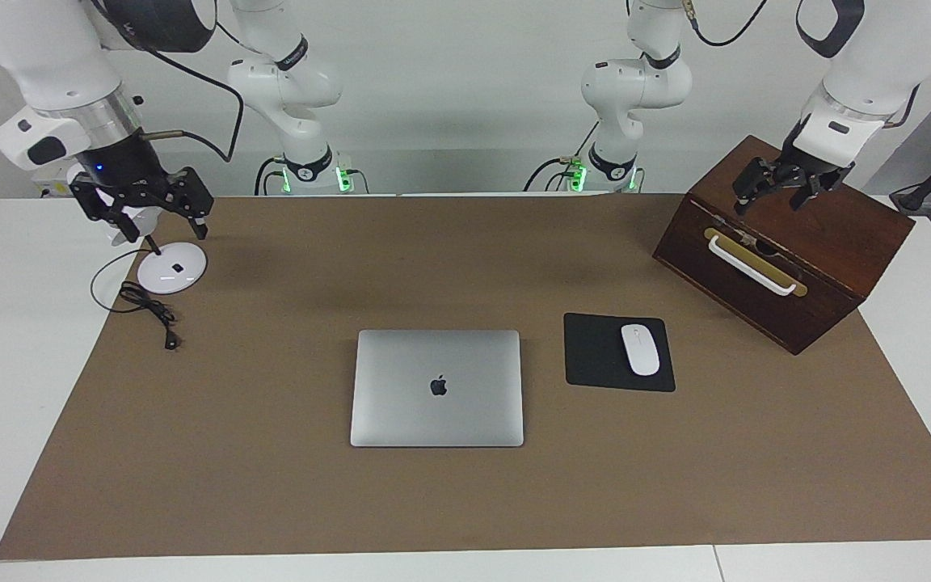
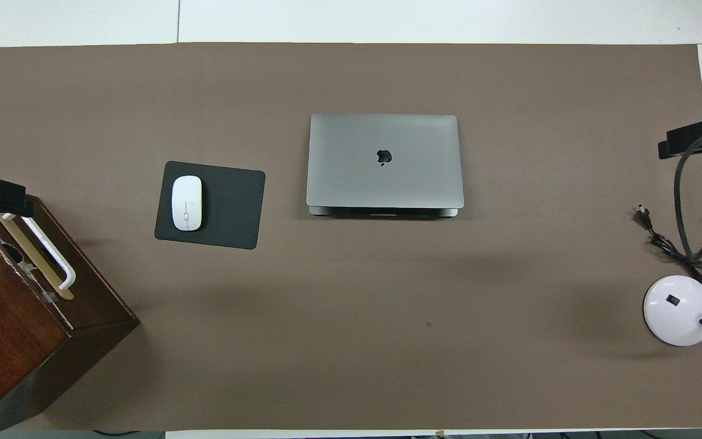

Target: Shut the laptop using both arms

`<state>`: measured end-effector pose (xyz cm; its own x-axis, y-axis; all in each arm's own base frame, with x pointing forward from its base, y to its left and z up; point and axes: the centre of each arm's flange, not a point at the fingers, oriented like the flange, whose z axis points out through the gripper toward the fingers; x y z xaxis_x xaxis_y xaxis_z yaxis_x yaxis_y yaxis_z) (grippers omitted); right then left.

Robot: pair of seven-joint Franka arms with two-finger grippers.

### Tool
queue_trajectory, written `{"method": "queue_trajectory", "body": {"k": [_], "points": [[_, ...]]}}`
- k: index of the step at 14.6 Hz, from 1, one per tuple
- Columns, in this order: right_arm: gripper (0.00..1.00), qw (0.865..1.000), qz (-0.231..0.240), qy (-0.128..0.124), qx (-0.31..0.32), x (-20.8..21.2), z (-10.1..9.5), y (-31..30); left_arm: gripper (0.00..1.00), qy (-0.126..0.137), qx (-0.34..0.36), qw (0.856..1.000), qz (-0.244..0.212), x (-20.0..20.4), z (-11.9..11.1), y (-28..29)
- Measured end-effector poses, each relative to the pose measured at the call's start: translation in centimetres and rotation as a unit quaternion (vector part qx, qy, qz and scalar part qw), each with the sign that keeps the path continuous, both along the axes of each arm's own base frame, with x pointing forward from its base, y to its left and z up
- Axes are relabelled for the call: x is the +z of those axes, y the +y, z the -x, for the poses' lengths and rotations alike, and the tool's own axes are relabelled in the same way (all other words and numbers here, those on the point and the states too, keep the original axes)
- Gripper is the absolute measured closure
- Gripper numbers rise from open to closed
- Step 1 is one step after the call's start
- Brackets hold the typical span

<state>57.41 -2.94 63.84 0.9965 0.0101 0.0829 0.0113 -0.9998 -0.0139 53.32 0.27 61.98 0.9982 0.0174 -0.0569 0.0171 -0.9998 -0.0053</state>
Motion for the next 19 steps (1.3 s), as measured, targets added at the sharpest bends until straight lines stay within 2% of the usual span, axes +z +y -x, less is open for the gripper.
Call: {"method": "queue_trajectory", "body": {"k": [14,19], "points": [[0.00,1.000,0.000,0.004,-0.001,-0.20,0.05,-0.13,0.00,0.000,-0.016,1.000,-0.001,-0.01,0.00,0.15],[0.00,1.000,0.001,0.029,-0.001,-0.64,0.95,-0.16,0.00,0.000,-0.017,1.000,0.000,-0.01,0.00,0.12]]}}
